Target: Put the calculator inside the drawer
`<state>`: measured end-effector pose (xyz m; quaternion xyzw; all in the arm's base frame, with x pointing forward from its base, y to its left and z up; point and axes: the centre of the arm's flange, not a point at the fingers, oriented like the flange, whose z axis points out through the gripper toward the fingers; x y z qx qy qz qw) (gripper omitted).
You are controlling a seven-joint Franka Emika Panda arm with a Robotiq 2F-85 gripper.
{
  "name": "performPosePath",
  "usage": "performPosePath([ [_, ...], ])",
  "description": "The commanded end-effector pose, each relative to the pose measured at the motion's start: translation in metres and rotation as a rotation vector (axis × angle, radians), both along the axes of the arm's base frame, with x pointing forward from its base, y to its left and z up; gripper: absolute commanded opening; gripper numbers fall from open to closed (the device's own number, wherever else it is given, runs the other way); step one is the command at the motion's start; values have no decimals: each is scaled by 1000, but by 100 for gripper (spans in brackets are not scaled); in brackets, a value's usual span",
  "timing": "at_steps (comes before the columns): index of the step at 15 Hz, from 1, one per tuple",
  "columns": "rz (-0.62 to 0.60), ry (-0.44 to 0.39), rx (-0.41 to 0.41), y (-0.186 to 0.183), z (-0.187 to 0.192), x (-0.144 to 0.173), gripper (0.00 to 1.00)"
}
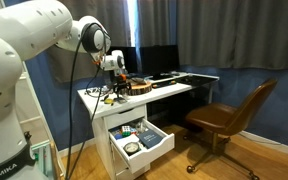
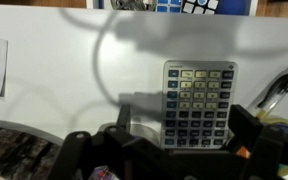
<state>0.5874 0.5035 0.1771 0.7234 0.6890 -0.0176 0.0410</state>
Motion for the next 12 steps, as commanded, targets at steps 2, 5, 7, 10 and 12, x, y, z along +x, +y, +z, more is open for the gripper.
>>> performPosePath([
  [2, 30, 23, -20, 3, -9, -8, 100],
  [5, 45, 39, -30, 6, -17, -11, 100],
  [7, 55, 46, -35, 8, -20, -13, 100],
  [10, 70, 58, -43, 11, -25, -15, 100],
  [12, 76, 65, -46, 12, -28, -17, 100],
])
